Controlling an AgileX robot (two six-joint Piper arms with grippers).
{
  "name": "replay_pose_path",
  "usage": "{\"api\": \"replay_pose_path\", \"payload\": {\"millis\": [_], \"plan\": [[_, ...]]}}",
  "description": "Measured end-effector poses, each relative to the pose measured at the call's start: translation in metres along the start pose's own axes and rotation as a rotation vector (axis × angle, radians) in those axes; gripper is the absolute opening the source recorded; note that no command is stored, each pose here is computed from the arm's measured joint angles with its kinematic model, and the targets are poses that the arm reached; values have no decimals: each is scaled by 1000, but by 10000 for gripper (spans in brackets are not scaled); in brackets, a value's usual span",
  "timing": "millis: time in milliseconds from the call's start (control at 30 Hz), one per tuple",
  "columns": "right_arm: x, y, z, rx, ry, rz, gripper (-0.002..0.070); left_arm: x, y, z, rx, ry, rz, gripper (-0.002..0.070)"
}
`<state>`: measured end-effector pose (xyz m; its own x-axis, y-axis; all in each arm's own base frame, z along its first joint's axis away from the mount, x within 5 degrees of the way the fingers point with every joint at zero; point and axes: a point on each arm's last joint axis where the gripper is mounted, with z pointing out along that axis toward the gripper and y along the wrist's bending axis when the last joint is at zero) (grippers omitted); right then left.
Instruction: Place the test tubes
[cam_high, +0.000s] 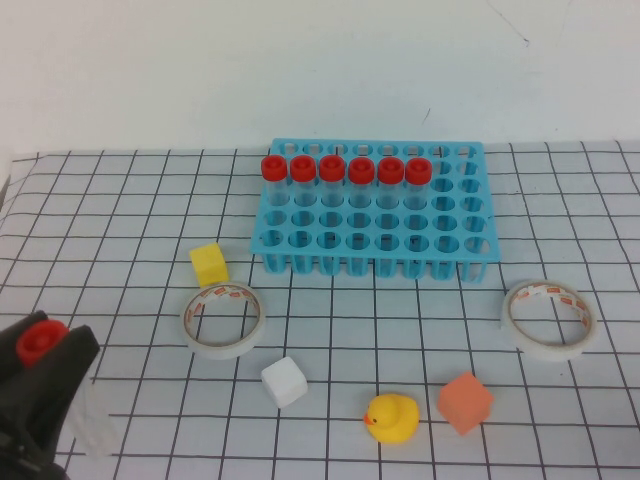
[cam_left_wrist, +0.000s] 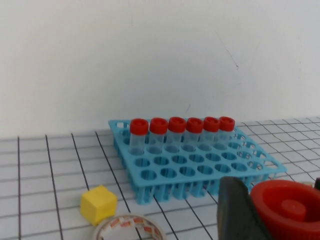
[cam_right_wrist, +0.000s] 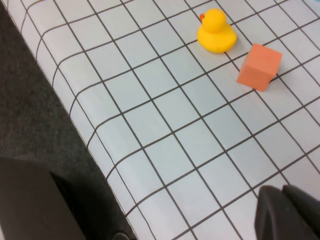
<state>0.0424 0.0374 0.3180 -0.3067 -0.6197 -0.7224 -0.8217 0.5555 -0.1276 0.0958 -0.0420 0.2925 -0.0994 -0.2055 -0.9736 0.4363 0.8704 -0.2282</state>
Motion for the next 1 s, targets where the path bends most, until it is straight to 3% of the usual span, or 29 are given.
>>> {"api": "replay_pose_path", "payload": {"millis": [167,300,367,600,767,1000], "plan": [[0,0,0,2,-1,-1,-1,6,-1,-1,-16,122,-170,259],[0,0,0,2,-1,-1,-1,9,2,-4,-101,230,-321,258],[0,0,0,2,-1,-1,-1,8,7,-6,-177,274,-286,259],[0,0,0,2,-1,-1,-1,-3,18,-8,-282,222,-86,259],[0,0,0,2,-1,-1,-1,-11,21,-6,-308,135,-55,259],[0,0,0,3,-2,-1,-1,-23,24,3,-318,71,-107,258]]}}
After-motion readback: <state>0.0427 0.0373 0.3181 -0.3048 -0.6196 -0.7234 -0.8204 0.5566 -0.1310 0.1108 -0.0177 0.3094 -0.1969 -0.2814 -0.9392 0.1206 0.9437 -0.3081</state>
